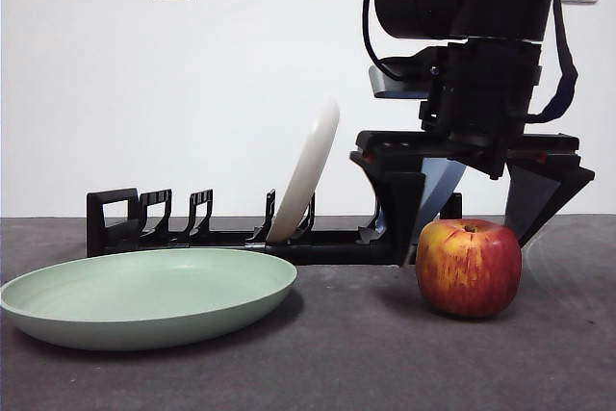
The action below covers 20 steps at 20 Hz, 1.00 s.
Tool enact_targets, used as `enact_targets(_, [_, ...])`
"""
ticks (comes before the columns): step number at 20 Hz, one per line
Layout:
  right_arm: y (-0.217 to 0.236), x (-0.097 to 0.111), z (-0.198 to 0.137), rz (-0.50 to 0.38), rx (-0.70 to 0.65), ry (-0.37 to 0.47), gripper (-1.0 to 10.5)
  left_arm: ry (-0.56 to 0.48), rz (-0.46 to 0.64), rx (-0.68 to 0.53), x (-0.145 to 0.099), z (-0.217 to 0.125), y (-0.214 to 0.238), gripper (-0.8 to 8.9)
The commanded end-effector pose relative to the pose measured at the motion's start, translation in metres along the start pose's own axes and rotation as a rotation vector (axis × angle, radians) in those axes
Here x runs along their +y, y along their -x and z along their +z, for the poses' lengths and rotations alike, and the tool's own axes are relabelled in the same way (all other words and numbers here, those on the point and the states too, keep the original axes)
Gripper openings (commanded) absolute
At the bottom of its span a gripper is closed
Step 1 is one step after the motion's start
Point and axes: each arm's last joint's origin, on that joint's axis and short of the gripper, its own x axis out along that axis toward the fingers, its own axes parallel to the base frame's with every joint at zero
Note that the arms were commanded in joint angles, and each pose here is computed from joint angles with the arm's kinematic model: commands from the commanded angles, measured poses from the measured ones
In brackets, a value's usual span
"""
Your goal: Take the green plate from the plate rack,put the plate on the table,take the apple from the table,put the apple in the plate
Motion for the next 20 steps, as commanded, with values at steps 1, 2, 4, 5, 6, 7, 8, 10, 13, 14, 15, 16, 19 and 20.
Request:
enact_targets(1, [-0.004,-0.002,-0.005,-0.036,0.04,0.007,-0.2,0.022,-0.004,-0.015,0.001,0.001,0.001,1.93])
enact_targets(2, [-0.004,-0.002,-0.006,-0.061,0.048,0.009,-0.1,0.025,-0.003,-0.015,0.001,0.001,0.001,1.93])
enact_targets(4, [-0.002,-0.004,-0.009,-0.105,0.066,0.016,-0.1,0.029,-0.002,-0.016,0.001,0.001,0.001,1.93])
enact_targets(5, [0.002,-0.005,-0.009,-0.111,0.071,0.022,-0.1,0.029,0.0,-0.018,0.001,0.001,0.001,1.93])
enact_targets(6, [0.008,-0.006,-0.009,-0.11,0.066,0.022,-0.1,0.031,-0.001,-0.019,0.001,0.001,0.001,1.93])
enact_targets(7, [0.018,-0.007,-0.007,-0.105,0.052,0.019,-0.1,0.032,-0.002,-0.022,0.001,0.001,0.001,1.93])
enact_targets(8, [0.03,-0.008,-0.005,-0.09,0.032,0.021,-0.1,0.034,0.001,-0.026,0.001,0.001,0.001,1.93])
enact_targets(10, [0.06,-0.007,0.002,-0.004,-0.035,0.021,-0.1,0.042,0.016,-0.036,0.001,0.002,0.001,1.93])
enact_targets(13, [0.106,-0.002,0.014,0.243,-0.159,0.03,-0.1,0.043,0.013,-0.039,0.001,0.002,0.001,1.93])
enact_targets(14, [0.118,0.003,0.019,0.296,-0.194,0.047,-0.1,0.051,0.014,-0.039,0.001,0.002,0.001,1.93])
enact_targets(15, [0.129,0.008,0.023,0.32,-0.234,0.062,-0.1,0.059,0.014,-0.039,0.001,0.002,0.001,1.93])
enact_targets(16, [0.138,0.015,0.027,0.341,-0.28,0.08,-0.1,0.06,0.014,-0.039,0.001,0.002,0.001,1.93])
enact_targets(19, [0.152,0.046,0.039,0.414,-0.379,0.152,-0.1,0.06,0.014,-0.039,0.001,0.002,0.001,1.93])
enact_targets(20, [0.153,0.055,0.043,0.43,-0.39,0.172,-0.1,0.061,0.013,-0.039,0.001,0.002,0.001,1.93])
